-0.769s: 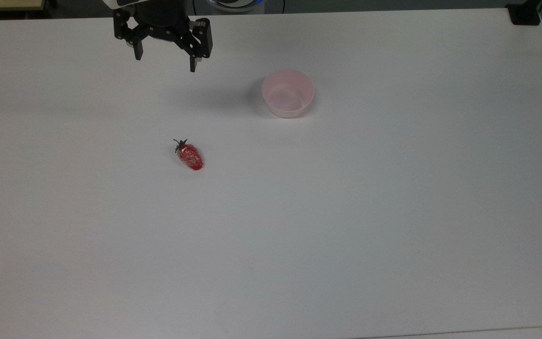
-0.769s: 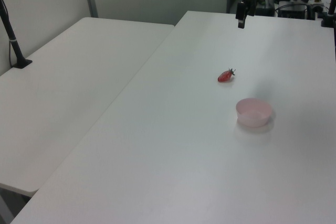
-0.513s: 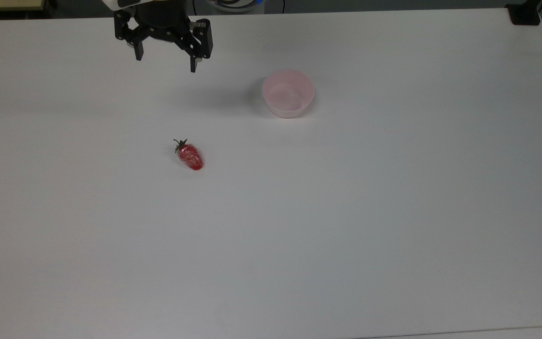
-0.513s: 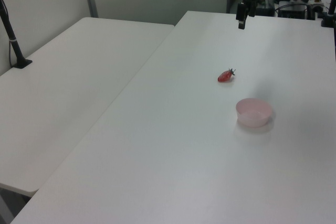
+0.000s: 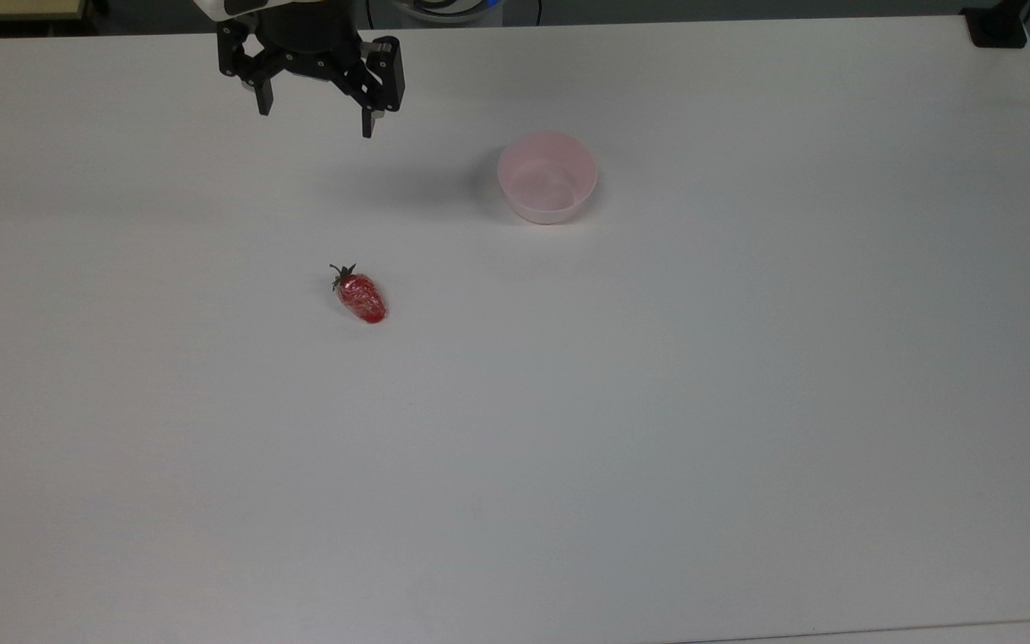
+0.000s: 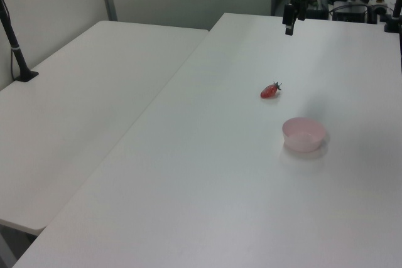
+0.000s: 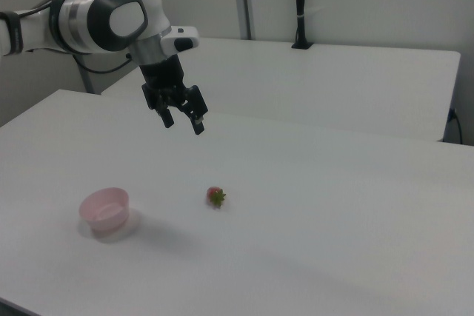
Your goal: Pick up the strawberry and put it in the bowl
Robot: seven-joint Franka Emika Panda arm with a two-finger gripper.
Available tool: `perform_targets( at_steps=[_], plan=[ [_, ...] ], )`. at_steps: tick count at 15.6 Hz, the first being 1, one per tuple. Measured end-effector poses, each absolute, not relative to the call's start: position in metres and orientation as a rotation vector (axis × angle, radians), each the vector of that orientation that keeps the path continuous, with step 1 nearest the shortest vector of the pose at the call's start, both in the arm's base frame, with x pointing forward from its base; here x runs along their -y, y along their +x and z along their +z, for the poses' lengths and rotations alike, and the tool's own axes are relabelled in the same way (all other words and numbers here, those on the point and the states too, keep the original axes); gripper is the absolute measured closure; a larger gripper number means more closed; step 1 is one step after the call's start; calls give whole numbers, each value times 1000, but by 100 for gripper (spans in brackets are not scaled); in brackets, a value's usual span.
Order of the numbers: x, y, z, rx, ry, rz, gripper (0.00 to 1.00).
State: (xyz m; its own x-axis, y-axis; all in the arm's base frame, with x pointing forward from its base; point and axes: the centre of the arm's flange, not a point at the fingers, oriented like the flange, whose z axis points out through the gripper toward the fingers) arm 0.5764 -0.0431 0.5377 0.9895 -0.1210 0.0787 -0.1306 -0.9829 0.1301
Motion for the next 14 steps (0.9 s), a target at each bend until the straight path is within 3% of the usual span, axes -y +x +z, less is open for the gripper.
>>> perform_targets(
  at_steps=[8,14],
  plan=[
    [47,591,514,137,2997,117,0],
    [64,623,408,-563,2932,-69,0]
  ],
)
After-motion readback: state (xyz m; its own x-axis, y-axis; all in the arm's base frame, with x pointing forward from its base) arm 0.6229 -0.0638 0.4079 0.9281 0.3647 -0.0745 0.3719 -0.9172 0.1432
